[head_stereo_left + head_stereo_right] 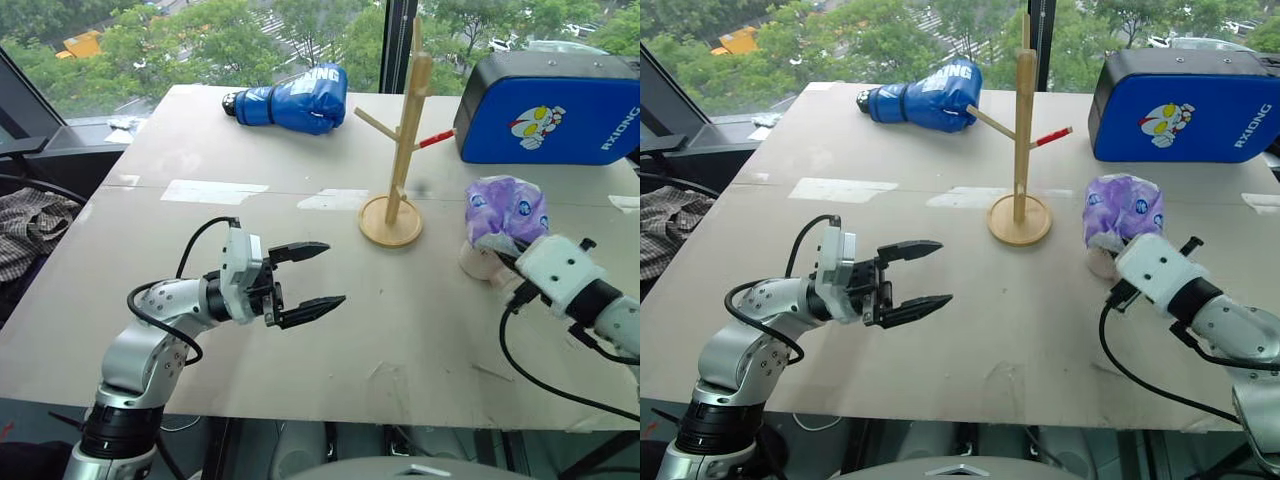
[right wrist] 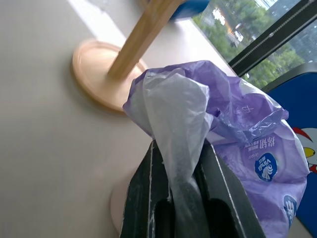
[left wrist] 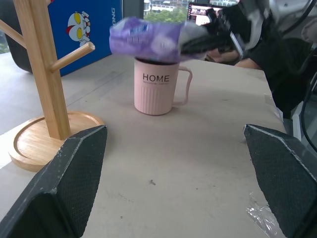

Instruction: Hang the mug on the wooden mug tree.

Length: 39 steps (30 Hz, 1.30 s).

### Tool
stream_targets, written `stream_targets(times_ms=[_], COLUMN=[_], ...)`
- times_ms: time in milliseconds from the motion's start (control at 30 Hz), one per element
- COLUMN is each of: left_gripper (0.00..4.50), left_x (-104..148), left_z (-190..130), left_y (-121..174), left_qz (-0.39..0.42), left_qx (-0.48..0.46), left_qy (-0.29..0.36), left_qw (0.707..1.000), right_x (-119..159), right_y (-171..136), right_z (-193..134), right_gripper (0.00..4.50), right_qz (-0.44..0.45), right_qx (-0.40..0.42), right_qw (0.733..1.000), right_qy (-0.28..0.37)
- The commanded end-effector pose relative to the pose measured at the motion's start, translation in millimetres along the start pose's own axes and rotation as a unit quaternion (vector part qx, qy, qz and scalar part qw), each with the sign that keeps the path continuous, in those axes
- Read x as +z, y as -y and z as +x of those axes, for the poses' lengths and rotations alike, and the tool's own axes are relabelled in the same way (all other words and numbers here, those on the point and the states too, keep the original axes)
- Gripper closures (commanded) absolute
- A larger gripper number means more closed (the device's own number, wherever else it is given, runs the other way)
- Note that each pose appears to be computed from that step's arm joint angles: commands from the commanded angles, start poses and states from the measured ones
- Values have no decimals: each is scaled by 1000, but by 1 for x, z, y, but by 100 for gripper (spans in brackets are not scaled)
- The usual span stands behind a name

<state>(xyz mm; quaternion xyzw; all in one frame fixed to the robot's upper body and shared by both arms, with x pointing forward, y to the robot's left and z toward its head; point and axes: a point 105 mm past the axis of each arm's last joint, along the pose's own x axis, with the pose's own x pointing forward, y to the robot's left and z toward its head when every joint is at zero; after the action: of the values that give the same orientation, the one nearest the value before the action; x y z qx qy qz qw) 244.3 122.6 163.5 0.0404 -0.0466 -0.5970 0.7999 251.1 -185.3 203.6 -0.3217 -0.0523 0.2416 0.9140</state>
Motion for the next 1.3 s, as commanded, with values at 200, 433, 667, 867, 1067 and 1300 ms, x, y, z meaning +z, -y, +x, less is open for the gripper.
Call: stream_targets(times_ms=[200,433,667,867,1067,1300], left_gripper=[0,0,0,0,0,0], left_x=[12,16,21,19,18,18], left_z=[8,17,21,22,21,17], left_y=[-1,0,-1,-3,-1,-5], left_qz=[17,20,25,22,18,21], left_qx=[-19,-29,-35,-32,-39,-41], left_qy=[30,39,41,42,36,26], left_qw=[999,999,998,998,998,999], right_x=[-20,-122,-137,-66,-65,-89], right_y=[92,85,89,25,-22,-32], right_z=[-46,-40,-50,-62,-24,5], right_gripper=[448,448,160,71,71,71], right_qz=[-53,2,-47,171,209,237], right_qx=[-148,-102,-83,-28,-98,-180], right_qw=[984,970,959,974,962,936], right_qy=[-86,-220,-267,-148,-147,-188])
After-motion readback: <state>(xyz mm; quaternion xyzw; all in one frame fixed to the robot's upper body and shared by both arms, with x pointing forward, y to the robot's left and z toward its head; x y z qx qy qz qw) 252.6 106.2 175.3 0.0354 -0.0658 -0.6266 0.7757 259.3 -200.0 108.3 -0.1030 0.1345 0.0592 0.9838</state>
